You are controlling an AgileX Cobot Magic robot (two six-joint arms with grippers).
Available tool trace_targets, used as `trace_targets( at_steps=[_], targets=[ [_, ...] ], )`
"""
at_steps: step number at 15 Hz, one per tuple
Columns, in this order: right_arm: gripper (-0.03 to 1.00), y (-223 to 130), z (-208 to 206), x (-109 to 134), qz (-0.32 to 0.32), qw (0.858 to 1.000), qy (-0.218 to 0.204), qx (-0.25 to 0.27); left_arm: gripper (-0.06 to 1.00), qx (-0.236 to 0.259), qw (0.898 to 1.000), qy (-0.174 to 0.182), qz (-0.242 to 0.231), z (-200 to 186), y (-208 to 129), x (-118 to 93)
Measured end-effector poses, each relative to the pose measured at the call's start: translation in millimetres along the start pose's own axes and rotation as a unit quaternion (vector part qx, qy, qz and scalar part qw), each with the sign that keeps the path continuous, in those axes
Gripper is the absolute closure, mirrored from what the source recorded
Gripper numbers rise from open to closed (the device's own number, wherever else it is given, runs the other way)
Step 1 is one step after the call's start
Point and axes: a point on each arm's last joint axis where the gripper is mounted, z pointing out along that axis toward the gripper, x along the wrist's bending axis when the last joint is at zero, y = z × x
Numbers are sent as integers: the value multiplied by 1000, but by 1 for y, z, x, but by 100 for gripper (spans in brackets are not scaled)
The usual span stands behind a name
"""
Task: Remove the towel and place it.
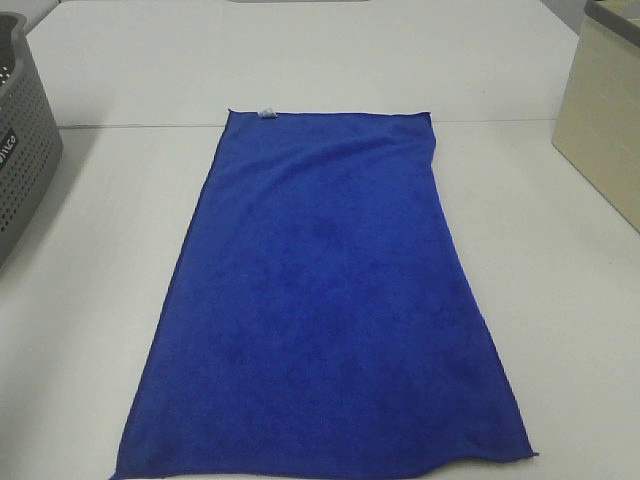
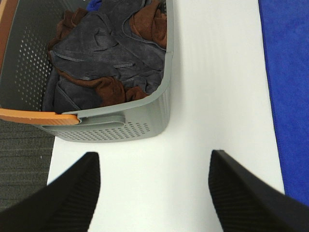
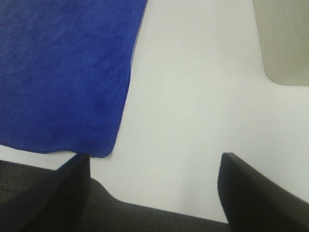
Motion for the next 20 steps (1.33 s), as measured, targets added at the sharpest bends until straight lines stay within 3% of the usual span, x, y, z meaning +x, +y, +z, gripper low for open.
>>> trace_targets(
  at_steps=[2,7,10,15,20],
  targets=[
    [24,-27,1,7,-13,999,-14,-44,33,-51,999,6,8,-14,-34,0],
    [24,-46,-10,16,-36,991,-39,-124,33,-109,994,23,14,-25,-87,0],
    [24,-60,-12,21,-36,993,-30,-112,33,-124,992,15,5,-39,-117,-2],
    [24,-75,10,19,-6,997,-17,-76,33,-77,997,4,-2,-37,-162,-6],
    [24,-72,17,15,4,995,-26,-100,33,-118,992,-33,-16,-33,-170,-13]
  ],
)
